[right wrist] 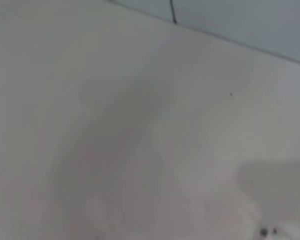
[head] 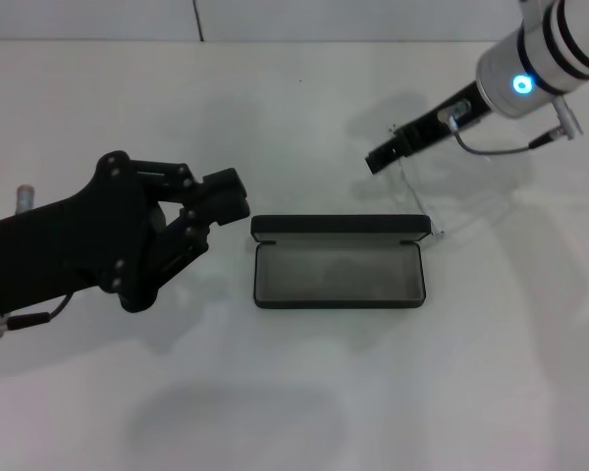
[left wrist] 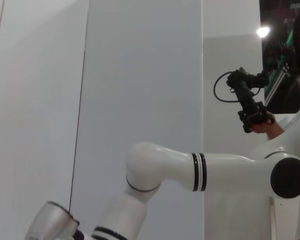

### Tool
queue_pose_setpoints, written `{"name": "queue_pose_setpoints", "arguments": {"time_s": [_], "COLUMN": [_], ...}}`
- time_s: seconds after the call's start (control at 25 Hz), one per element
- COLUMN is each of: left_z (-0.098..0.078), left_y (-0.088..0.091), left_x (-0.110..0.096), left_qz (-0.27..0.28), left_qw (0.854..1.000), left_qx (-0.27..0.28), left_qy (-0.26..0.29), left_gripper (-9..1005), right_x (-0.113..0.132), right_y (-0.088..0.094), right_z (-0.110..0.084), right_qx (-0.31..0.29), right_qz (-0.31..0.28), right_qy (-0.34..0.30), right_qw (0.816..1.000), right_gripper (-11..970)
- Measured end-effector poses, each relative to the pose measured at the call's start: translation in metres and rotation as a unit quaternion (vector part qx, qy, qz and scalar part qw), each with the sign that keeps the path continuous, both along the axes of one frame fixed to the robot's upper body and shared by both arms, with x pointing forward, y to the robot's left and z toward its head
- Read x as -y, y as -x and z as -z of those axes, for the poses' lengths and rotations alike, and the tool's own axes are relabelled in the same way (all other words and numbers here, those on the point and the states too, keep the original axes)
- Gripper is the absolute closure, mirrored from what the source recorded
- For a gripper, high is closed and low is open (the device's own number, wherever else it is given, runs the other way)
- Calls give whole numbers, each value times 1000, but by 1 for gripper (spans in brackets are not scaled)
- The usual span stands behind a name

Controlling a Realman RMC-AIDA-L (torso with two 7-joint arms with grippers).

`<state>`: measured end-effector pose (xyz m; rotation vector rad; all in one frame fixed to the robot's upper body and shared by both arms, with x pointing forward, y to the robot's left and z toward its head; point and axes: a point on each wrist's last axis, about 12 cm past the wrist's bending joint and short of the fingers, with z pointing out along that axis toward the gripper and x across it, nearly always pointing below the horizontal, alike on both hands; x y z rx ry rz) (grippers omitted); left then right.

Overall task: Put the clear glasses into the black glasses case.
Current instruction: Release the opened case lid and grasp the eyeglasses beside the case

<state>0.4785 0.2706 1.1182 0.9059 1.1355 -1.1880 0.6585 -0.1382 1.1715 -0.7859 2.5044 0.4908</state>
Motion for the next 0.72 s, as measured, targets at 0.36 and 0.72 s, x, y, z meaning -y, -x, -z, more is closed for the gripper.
{"name": "queue_pose_setpoints", "arguments": {"time_s": [0.36,0.72], "left_z": [1,1], "left_y": [-6,-8], "left_x": [7,8], "left_qz": [8,2], "left_qw": [1000,1000], "left_qx": [0,-1], "left_qy": [8,7], "left_gripper": [914,914], "right_x": [15,15], "right_y": [5,4], "right_z": [21,28], "right_qx": [-3,6], "right_qz": [23,23], "right_qy": [11,15], "right_qw": [1000,1000], "right_gripper": [289,315]}}
